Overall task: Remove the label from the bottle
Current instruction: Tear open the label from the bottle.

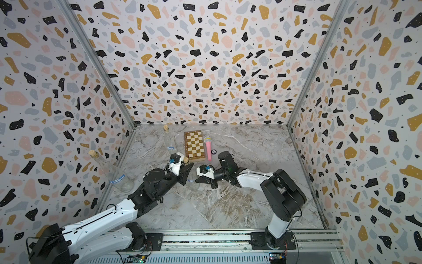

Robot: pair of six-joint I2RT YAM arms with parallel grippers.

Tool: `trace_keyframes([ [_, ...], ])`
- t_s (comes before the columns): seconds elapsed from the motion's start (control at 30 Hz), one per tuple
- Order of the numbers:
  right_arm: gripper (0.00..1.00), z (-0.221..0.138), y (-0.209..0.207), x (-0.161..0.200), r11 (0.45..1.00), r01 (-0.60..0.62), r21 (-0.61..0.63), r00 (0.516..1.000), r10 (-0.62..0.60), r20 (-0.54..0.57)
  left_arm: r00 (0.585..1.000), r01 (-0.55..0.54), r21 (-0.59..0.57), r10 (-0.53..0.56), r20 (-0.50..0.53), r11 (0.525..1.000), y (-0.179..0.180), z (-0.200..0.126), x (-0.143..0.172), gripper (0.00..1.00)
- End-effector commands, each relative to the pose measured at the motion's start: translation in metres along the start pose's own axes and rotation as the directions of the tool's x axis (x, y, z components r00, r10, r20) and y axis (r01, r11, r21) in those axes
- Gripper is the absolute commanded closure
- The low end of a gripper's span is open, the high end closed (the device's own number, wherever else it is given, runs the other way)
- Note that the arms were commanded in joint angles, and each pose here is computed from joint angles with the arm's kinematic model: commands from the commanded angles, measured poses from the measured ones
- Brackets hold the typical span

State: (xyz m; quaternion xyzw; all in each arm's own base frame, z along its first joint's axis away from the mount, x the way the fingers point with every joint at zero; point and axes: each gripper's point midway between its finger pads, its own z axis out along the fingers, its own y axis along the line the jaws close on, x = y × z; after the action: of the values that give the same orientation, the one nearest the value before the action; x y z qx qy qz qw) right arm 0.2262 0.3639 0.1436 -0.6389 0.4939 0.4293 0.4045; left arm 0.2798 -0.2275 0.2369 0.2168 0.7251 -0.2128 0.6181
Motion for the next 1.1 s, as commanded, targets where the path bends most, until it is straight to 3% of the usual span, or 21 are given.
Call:
trace_keyframes([
  [0.0, 0.97, -0.004, 0.001, -0.012, 1.0, 0.016, 0.008, 1.0, -0.016, 0.001, 0.999, 0.015, 0.01, -0.015, 0.037, 1.0, -0.003, 0.0, -0.005, 1.0],
  [0.3, 0.97, -0.005, 0.001, -0.014, 1.0, 0.016, 0.008, 1.0, -0.016, 0.0, 0.999, 0.028, -0.004, -0.028, 0.038, 1.0, 0.0, 0.001, -0.006, 1.0],
  [0.73, 0.97, -0.003, 0.002, -0.016, 1.0, 0.017, 0.004, 1.0, -0.017, -0.004, 0.997, 0.067, -0.11, -0.062, 0.047, 0.992, 0.01, 0.002, -0.017, 1.0],
  [1.07, 0.97, -0.002, -0.002, -0.018, 1.0, 0.02, 0.006, 1.0, -0.02, -0.01, 0.999, 0.038, -0.151, -0.032, 0.044, 0.988, 0.004, 0.006, -0.026, 1.0],
])
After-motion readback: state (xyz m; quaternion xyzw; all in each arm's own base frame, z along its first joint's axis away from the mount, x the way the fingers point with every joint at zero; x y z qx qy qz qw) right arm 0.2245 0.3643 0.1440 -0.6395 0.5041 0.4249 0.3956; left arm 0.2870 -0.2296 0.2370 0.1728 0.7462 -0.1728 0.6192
